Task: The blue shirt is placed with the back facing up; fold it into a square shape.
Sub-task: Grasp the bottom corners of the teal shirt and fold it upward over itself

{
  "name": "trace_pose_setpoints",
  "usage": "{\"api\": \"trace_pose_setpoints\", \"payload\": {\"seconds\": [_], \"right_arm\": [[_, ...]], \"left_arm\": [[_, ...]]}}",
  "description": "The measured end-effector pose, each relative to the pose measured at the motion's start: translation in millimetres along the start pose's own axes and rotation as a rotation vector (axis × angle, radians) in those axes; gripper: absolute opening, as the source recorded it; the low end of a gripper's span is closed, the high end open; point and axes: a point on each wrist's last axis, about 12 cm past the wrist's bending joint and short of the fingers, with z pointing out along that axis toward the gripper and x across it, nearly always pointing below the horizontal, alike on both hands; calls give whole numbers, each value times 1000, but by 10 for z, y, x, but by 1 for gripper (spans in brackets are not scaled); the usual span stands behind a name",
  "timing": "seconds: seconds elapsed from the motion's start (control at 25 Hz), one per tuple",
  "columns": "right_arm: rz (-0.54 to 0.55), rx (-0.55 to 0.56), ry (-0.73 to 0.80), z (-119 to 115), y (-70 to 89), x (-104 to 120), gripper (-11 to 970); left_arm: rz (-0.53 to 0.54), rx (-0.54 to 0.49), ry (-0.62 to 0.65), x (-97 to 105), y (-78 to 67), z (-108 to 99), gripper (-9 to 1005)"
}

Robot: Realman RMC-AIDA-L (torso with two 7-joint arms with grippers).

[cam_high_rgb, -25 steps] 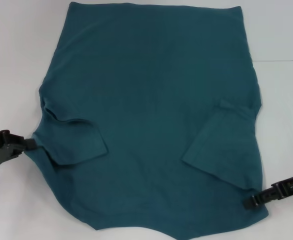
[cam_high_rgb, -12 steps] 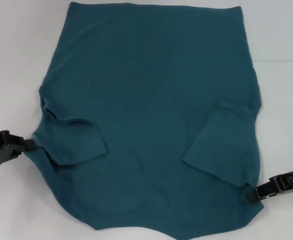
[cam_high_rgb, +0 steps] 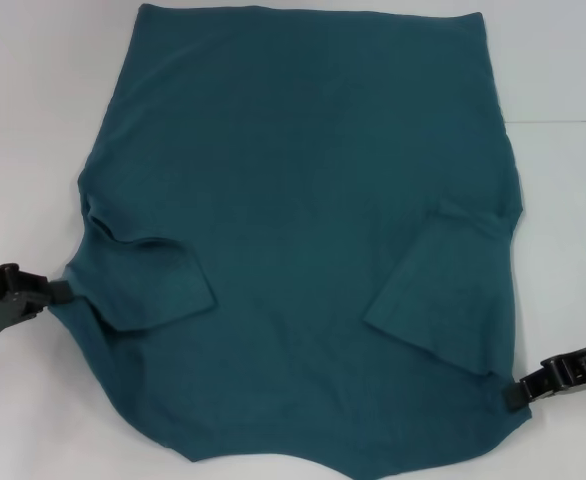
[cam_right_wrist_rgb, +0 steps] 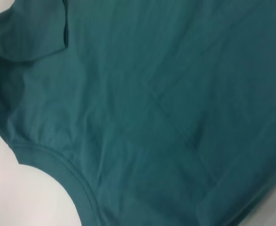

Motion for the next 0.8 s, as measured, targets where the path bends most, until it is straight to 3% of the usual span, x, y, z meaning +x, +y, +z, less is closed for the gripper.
{"api": "trace_pose_setpoints", "payload": {"seconds": [0.12, 0.44, 0.8], "right_arm": [[0, -4, 9, -43, -9, 19, 37], [4, -15, 43, -283, -98, 137, 35], [20, -60, 115, -317, -82, 305, 35]], "left_arm": [[6, 6, 10, 11, -8, -2, 13], [57, 3, 109, 88, -21, -132, 13], [40, 6, 293, 392, 32, -325, 13]]}}
